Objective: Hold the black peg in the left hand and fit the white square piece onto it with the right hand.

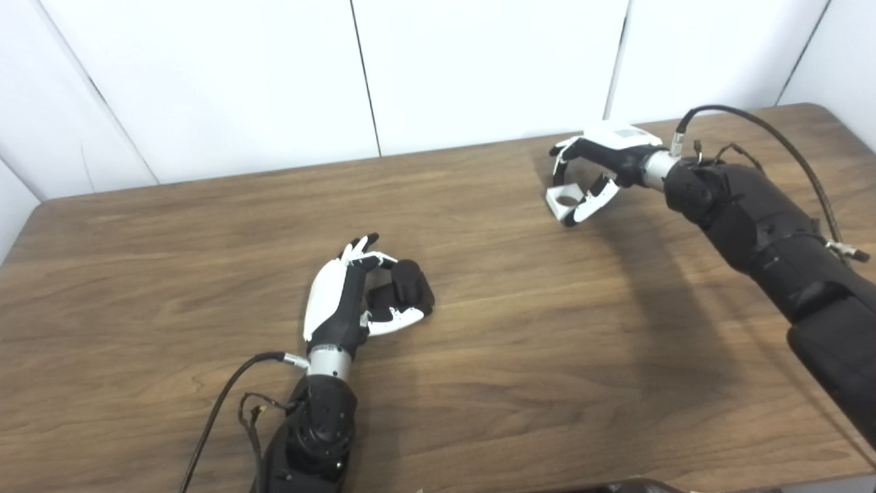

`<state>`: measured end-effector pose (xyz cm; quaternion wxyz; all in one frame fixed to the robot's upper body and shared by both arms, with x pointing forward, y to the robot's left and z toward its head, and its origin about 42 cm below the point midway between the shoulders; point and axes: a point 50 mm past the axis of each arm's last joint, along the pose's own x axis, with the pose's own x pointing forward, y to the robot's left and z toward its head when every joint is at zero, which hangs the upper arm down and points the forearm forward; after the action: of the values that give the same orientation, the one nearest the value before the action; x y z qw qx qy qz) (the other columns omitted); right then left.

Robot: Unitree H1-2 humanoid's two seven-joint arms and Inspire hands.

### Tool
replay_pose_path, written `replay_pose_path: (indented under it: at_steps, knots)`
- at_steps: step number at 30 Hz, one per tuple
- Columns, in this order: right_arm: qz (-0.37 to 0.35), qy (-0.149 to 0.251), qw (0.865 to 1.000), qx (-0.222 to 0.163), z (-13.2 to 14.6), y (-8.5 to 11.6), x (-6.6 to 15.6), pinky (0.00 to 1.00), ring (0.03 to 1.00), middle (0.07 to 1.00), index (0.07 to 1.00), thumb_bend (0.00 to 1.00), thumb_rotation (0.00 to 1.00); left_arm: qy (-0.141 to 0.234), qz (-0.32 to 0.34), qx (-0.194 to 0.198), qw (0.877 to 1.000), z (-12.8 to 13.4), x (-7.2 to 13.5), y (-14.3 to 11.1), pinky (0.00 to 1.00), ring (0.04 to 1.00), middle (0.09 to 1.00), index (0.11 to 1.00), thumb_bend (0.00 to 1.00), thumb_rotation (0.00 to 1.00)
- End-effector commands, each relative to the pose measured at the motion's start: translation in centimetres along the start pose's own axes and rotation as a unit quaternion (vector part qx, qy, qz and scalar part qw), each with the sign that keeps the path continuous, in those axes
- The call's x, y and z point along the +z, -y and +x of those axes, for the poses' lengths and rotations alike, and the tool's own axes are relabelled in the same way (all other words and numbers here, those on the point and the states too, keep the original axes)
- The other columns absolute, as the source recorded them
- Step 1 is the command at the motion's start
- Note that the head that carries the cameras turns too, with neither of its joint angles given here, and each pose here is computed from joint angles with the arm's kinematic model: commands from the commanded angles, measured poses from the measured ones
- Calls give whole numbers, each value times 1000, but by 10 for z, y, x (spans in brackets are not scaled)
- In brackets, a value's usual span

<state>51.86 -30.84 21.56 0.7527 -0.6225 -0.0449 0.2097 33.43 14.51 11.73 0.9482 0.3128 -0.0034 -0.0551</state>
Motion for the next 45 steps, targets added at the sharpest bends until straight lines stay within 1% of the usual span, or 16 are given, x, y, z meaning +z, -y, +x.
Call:
replay_pose_path:
  at_steps: [1,5,9,15,18,21,23,25,29,32,35,41,45]
  knots:
    - [-16,1,999,-29,-3,16,-5,925,920,849,486,522,147,-26,12,-4,1000,-4,-12,-4,1000,1000,955,490,516,92]
    - [-23,9,999,-41,-3,15,-5,930,907,825,484,522,141,-24,16,-3,1000,-3,-12,-4,1000,1000,955,490,516,91]
    - [-27,5,999,-41,-2,16,-6,958,909,823,484,522,140,-24,18,-1,1000,-1,-12,-5,1000,1000,954,490,516,91]
    - [-27,8,998,-49,-3,19,-6,944,900,817,484,523,141,-23,18,-1,1000,0,-10,-6,1000,1000,956,490,516,91]
    - [-23,17,998,-61,-6,21,-6,935,885,813,484,523,141,-23,17,-1,1000,1,-9,-6,1000,1000,956,490,516,92]
    - [-14,30,996,-84,-11,27,-2,918,870,813,483,523,142,-21,16,0,1000,2,-6,-5,1000,1000,954,490,516,91]
    - [-10,43,993,-105,-15,34,4,873,867,806,483,523,145,-20,15,0,1000,3,-6,-4,1000,1000,954,490,516,91]
    - [0,53,991,-121,-19,41,10,854,884,804,482,523,147,-18,13,0,1000,3,-5,-4,1000,1000,954,490,516,91]
    - [11,79,987,-143,-27,53,23,914,919,809,482,521,144,-14,14,0,1000,4,-6,-3,1000,1000,955,490,516,91]
    - [8,102,982,-159,-33,64,34,926,919,805,483,520,145,-14,14,1,1000,5,-6,-3,1000,1000,956,490,516,91]
    - [11,121,978,-167,-37,70,44,929,918,807,482,521,144,-15,14,2,1000,5,-5,-4,1000,1000,956,490,516,91]
    - [18,159,970,-182,-47,81,73,927,917,802,482,522,144,-12,16,4,1000,7,-4,-4,1000,1000,952,489,517,90]
    - [19,184,965,-185,-50,87,89,897,901,797,482,523,144,-12,15,3,1000,8,-4,-3,1000,1000,951,489,517,89]
